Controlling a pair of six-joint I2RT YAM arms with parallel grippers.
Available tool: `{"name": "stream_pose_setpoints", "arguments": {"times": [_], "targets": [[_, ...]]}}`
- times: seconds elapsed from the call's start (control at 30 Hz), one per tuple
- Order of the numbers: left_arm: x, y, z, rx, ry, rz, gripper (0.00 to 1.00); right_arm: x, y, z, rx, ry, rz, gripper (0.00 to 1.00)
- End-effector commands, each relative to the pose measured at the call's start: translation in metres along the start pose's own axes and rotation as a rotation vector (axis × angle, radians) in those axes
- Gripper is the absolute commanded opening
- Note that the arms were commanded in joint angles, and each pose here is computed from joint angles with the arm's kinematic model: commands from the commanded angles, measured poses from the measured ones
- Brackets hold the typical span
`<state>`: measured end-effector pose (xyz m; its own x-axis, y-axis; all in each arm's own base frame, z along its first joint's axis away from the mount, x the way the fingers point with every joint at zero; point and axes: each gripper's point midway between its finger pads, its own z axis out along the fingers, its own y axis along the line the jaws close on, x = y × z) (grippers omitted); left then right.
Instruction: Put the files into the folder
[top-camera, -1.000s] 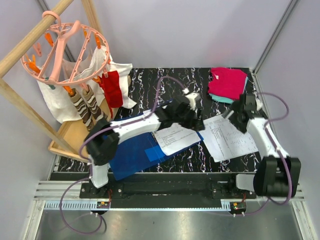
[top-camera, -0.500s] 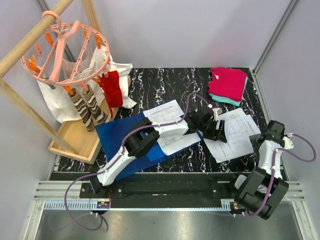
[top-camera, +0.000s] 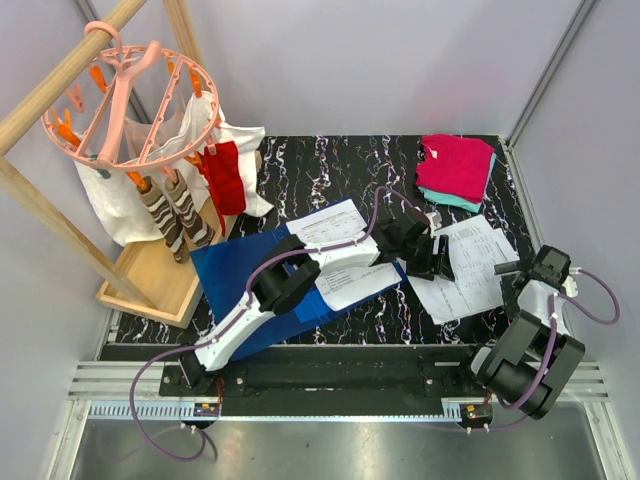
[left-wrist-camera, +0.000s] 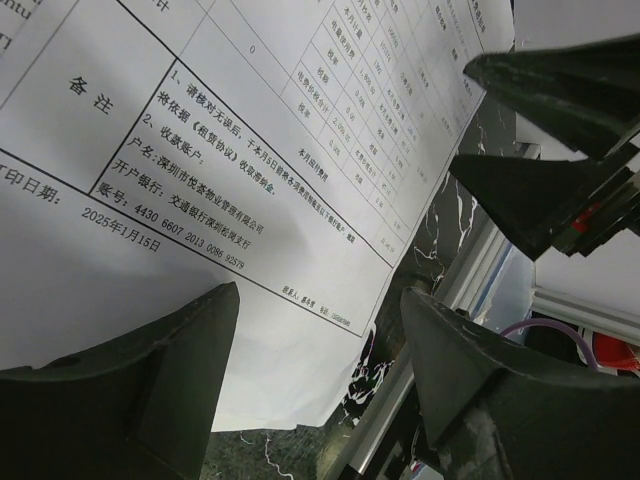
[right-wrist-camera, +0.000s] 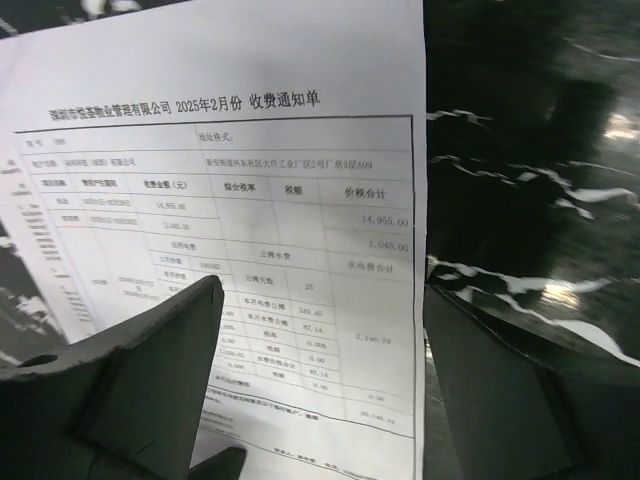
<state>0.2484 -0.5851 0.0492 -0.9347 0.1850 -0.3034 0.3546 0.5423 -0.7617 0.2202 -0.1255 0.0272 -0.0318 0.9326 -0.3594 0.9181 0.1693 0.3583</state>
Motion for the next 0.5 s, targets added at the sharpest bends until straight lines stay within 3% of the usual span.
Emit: {"name": "stream_pose_setpoints", "arguments": {"times": [0.0, 0.27, 0.47], "targets": [[0.010, 0.016, 0.000, -0.052, 0.032, 0.004, 0.73, 0.032, 0.010, 0.008, -0.113, 0.133, -0.007, 0.91], [0.014, 0.015, 0.002, -0.037, 0.060, 0.013, 0.72, 0.048, 0.036, -0.007, -0.334, 0.182, -0.028, 0.90], [0.016, 0.020, 0.001, -0.054, 0.069, 0.030, 0.72, 0.039, 0.049, -0.032, -0.447, 0.102, -0.063, 0.89]]}}
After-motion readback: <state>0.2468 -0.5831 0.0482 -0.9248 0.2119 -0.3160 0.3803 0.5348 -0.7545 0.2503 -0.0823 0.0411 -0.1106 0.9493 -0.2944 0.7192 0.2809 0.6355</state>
